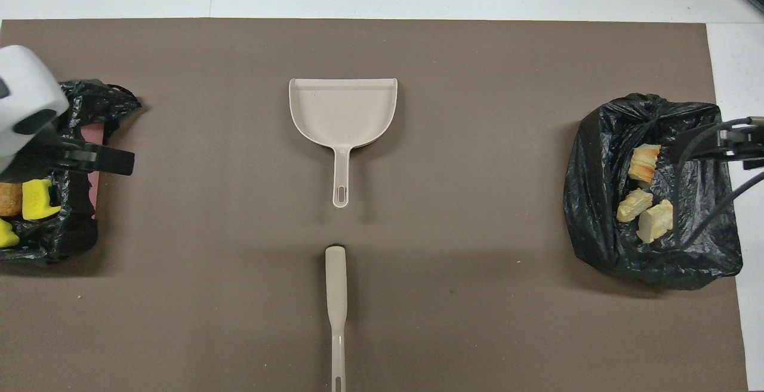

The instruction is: Sweep and dump trash in bin

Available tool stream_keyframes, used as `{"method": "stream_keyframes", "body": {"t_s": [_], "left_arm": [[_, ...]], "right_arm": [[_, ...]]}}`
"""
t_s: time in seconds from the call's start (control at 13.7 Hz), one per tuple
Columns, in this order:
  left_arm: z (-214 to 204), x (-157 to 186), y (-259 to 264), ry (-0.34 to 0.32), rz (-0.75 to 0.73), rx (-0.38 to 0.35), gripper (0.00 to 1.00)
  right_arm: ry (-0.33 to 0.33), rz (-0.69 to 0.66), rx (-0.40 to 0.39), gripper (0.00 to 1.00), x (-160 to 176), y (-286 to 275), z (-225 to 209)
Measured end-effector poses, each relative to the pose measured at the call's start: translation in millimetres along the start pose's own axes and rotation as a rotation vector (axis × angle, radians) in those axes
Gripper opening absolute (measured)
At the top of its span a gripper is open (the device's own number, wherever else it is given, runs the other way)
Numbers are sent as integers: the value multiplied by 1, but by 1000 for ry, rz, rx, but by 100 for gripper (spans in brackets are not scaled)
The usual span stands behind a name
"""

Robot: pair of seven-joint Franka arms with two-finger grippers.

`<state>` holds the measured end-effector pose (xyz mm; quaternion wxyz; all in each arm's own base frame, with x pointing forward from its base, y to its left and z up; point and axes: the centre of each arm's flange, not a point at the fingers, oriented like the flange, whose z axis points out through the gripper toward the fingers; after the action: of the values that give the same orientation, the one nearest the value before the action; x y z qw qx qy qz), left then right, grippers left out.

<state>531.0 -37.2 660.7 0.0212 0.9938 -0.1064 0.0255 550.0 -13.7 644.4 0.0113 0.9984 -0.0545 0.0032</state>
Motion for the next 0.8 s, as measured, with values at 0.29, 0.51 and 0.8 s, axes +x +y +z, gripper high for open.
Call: {"method": "stream_keyframes", "body": {"t_s": [0.29, 0.51, 0.8], "left_arm": [[-2, 22, -6, -11, 6, -9, 100], [-4, 28, -4, -11, 11, -10, 100], [-9, 27, -5, -3, 12, -5, 100]], "right_arm": [[0, 0, 0, 100, 0, 0, 0], [0, 0, 0, 100, 0, 0, 0], [0, 0, 0, 100, 0, 0, 0]]}}
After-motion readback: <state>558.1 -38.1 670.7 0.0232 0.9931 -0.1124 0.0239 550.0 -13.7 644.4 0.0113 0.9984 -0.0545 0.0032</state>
